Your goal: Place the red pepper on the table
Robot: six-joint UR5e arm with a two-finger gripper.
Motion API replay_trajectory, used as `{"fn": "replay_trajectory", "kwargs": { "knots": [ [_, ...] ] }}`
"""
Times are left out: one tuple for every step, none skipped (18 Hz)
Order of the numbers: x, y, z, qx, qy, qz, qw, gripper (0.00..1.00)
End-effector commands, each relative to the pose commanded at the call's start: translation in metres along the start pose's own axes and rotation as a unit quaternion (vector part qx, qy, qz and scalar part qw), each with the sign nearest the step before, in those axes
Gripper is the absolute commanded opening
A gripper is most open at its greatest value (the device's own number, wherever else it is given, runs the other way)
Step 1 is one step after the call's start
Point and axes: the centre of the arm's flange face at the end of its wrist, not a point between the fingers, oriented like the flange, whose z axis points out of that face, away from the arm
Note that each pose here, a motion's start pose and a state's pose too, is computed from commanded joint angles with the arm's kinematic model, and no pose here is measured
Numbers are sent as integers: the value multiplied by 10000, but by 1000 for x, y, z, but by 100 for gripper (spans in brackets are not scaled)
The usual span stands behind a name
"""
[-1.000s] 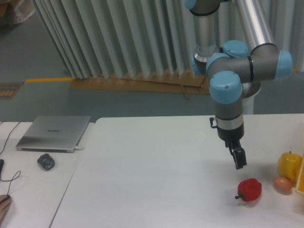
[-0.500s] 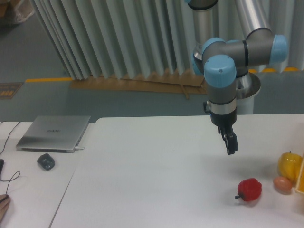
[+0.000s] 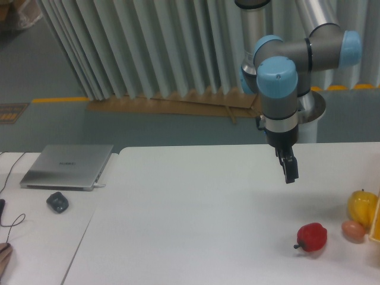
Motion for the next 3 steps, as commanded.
{"fn": "replay_trajectory", "kwargs": {
  "knots": [
    [1,2,-3,-8,-29,-31,10000,100],
    [2,3,-5,15,-52,-71,10000,100],
    [2,2,-5,22,-53,-71,10000,100]
  ]
}}
